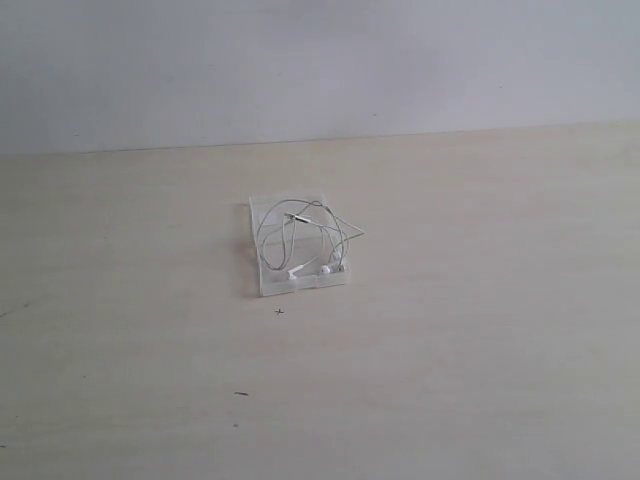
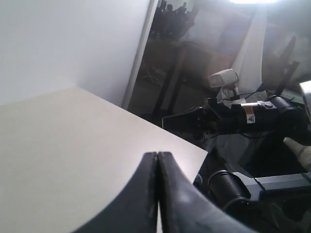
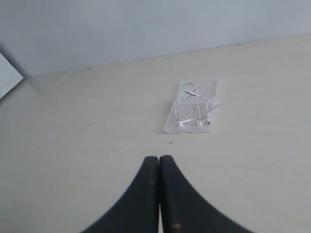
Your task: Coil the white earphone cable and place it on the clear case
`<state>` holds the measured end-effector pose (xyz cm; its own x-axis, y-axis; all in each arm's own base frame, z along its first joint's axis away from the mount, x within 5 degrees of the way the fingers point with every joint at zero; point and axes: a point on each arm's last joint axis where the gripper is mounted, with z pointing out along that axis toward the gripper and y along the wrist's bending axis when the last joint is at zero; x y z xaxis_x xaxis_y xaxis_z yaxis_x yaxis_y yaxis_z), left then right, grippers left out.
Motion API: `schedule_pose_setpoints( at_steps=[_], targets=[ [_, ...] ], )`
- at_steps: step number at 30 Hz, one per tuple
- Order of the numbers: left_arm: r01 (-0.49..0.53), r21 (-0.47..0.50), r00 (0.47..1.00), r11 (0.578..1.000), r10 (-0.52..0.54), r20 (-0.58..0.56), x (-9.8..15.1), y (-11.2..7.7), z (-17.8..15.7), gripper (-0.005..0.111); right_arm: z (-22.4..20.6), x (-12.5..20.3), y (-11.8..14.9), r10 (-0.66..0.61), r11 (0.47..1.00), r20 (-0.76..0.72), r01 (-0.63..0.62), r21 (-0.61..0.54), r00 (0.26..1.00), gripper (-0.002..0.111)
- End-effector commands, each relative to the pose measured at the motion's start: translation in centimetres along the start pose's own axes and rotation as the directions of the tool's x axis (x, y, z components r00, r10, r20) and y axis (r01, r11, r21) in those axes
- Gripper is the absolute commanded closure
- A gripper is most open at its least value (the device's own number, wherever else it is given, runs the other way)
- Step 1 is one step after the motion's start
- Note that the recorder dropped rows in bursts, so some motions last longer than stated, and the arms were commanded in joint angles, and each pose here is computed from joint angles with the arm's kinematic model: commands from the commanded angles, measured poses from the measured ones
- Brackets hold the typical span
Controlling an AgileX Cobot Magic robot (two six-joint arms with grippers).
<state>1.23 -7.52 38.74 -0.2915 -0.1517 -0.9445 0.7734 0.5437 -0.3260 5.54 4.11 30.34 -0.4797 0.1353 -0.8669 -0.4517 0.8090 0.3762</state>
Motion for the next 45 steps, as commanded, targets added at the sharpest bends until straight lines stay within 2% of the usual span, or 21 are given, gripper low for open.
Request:
schedule_pose_setpoints(
  at_steps=[1,10,14,20,22,24,26,28,30,35,37,41,45],
  targets=[
    [0.054,0.009,0.998,0.999,-0.054,0.023,0.9,0.1,-0.1,0.107,-0.7,0.3,0.0,0.022,1.000,0.009,-0.022,-0.022,1.000,0.108],
    [0.175,-0.024,0.984,0.984,-0.175,-0.009,4.6,2.6,0.7,0.107,-0.8,0.3,0.0,0.023,0.999,0.016,-0.022,-0.025,1.000,0.108],
    [0.220,-0.057,0.975,0.974,-0.218,0.037,5.2,3.6,1.0,0.107,-0.8,0.3,0.0,0.024,0.999,0.015,-0.024,-0.027,1.000,0.108],
    [0.211,-0.057,0.977,0.976,-0.209,0.034,5.2,3.6,1.0,0.107,-0.8,0.3,0.0,0.024,0.999,0.015,-0.024,-0.027,1.000,0.108],
    [0.163,-0.084,0.986,0.983,-0.159,0.051,5.1,3.9,1.0,0.107,-0.8,0.3,0.0,0.024,0.999,0.015,-0.024,-0.027,1.000,0.108],
    [-0.012,-0.180,0.994,0.984,0.032,0.106,4.4,4.7,0.8,0.107,-0.8,0.3,0.0,0.024,0.999,0.015,-0.024,-0.027,1.000,0.108],
    [-0.142,-0.327,0.968,0.934,0.200,0.152,3.6,5.7,0.4,0.107,-0.8,0.3,0.0,0.024,0.999,0.015,-0.024,-0.027,1.000,0.108],
    [-0.209,-0.438,0.934,0.874,0.311,0.175,3.0,6.0,-0.4,0.107,-0.8,0.3,0.0,0.024,0.999,0.015,-0.024,-0.027,1.000,0.108],
    [-0.277,-0.501,0.899,0.820,0.405,0.165,3.0,5.6,-1.2,0.107,-0.8,0.3,0.0,0.024,0.999,0.015,-0.024,-0.027,1.000,0.108],
    [-0.450,-0.563,0.811,0.693,0.581,0.067,4.7,4.3,-2.8,0.107,-0.8,0.3,0.0,0.024,0.999,0.015,-0.024,-0.027,1.000,0.108],
    [-0.471,-0.584,0.783,0.661,0.618,0.069,5.5,4.0,-3.3,0.107,-0.8,0.3,0.0,0.024,0.999,0.015,-0.024,-0.027,1.000,0.108],
    [-0.467,-0.608,0.793,0.643,0.608,0.034,6.6,5.2,-3.1,0.107,-0.8,0.3,0.0,0.029,0.999,0.013,-0.029,-0.030,0.999,0.108],
    [-0.437,-0.666,0.805,0.604,0.593,0.011,7.7,7.0,-3.0,0.107,-0.8,0.3,0.0,0.029,0.999,0.013,-0.029,-0.030,0.999,0.108]
  ],
)
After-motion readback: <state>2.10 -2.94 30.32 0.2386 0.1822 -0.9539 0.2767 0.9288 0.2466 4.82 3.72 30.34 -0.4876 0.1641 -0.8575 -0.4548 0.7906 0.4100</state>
